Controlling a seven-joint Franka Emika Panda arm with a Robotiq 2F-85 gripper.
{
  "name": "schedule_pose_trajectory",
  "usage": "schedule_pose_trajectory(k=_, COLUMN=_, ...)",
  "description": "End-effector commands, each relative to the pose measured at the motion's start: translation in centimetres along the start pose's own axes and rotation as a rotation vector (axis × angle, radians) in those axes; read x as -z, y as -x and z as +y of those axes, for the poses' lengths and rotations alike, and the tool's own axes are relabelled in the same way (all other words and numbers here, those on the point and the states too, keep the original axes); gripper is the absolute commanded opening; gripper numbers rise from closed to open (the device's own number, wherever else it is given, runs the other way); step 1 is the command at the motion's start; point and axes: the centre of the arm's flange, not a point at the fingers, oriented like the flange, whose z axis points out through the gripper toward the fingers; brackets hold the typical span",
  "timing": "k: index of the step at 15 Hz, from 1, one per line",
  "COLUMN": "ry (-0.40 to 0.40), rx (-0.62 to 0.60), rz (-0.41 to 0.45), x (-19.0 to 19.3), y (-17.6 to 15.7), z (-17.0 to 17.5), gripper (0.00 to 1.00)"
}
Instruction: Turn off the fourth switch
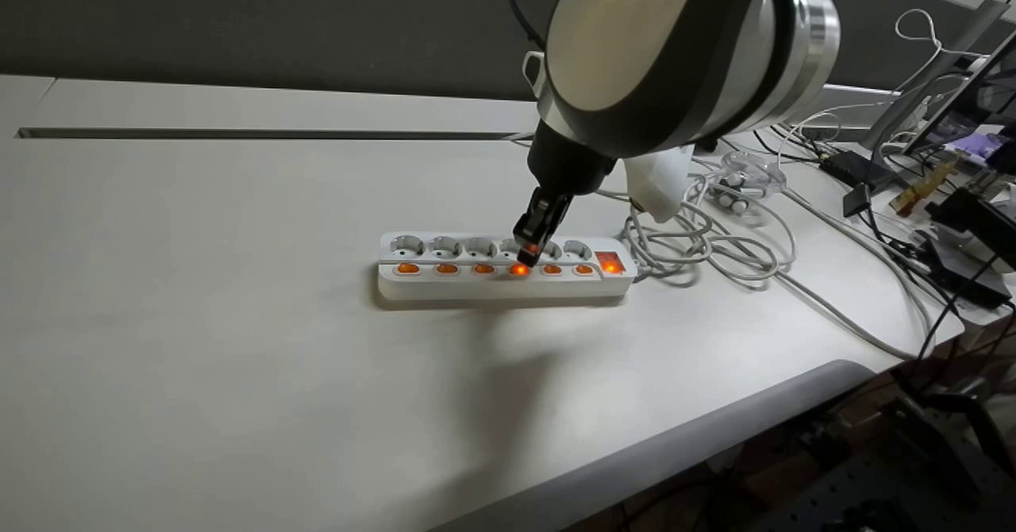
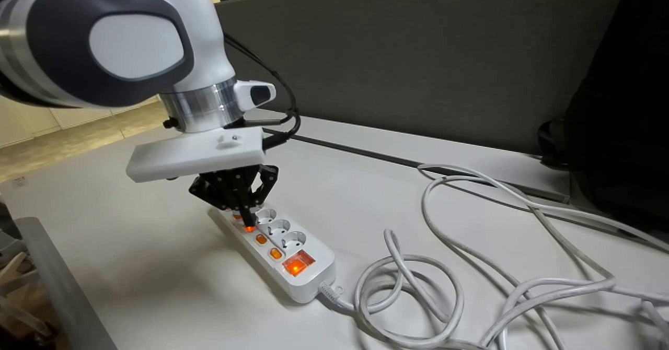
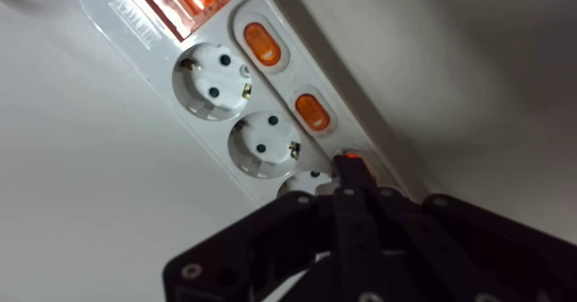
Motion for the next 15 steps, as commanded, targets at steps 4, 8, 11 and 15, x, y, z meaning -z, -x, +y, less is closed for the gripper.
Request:
schedule_pose_trajectory(k=4, ry=-0.012, rx=-0.015, rz=-0.021, x=-0.4, y=-0.2, z=0.2, gripper=0.00)
schedule_pose_trajectory(k=8, ry=-0.020, rx=-0.024, rz=-0.039, x=-1.0, y=0.1, z=0.4, gripper=0.00)
schedule_pose_trajectory(k=11, ry=-0.027, rx=-0.038, rz=-0.057, x=-1.5, y=0.3, z=0.8, gripper=0.00)
schedule_pose_trajectory(k=15, ry=-0.042, rx=-0.064, rz=-0.085, x=-2.3, y=0.5, z=1.6, gripper=0.00)
